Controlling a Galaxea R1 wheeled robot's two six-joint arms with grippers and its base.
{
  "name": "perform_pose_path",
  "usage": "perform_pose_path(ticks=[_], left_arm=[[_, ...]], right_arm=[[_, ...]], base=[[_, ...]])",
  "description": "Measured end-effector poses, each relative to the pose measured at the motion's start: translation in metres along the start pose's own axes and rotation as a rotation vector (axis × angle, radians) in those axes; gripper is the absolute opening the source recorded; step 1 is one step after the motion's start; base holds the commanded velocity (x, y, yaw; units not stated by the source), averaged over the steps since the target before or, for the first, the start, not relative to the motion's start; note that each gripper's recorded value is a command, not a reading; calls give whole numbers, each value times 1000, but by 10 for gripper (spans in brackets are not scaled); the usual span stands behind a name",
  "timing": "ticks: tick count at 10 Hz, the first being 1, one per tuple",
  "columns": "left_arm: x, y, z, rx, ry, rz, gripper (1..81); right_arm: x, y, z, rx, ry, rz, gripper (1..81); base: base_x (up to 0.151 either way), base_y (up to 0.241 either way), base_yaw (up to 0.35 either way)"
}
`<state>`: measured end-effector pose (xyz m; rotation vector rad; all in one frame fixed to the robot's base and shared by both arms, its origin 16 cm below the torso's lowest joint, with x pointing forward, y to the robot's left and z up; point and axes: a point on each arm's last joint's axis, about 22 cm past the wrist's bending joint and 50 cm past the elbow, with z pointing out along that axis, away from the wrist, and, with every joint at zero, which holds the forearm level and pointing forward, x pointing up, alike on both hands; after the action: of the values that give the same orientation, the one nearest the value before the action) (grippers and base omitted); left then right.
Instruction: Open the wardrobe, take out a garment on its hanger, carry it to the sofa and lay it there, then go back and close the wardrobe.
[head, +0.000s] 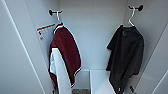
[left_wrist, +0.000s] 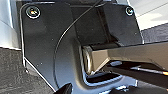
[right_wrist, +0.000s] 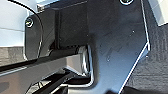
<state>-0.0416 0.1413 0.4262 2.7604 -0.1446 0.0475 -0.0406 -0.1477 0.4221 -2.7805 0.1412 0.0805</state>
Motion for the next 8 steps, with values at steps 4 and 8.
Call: perform_pose_path(ticks=[4,8], left_arm=[[4,1,1,-5,-14,32,811],[30,3,5,-19,-35,147,811]], right_arm=[[-5,1,-1,-1,13,31,811],[-13,5,-3,-1,73,133,811]], base=[[0,0,0],[0,0,0]])
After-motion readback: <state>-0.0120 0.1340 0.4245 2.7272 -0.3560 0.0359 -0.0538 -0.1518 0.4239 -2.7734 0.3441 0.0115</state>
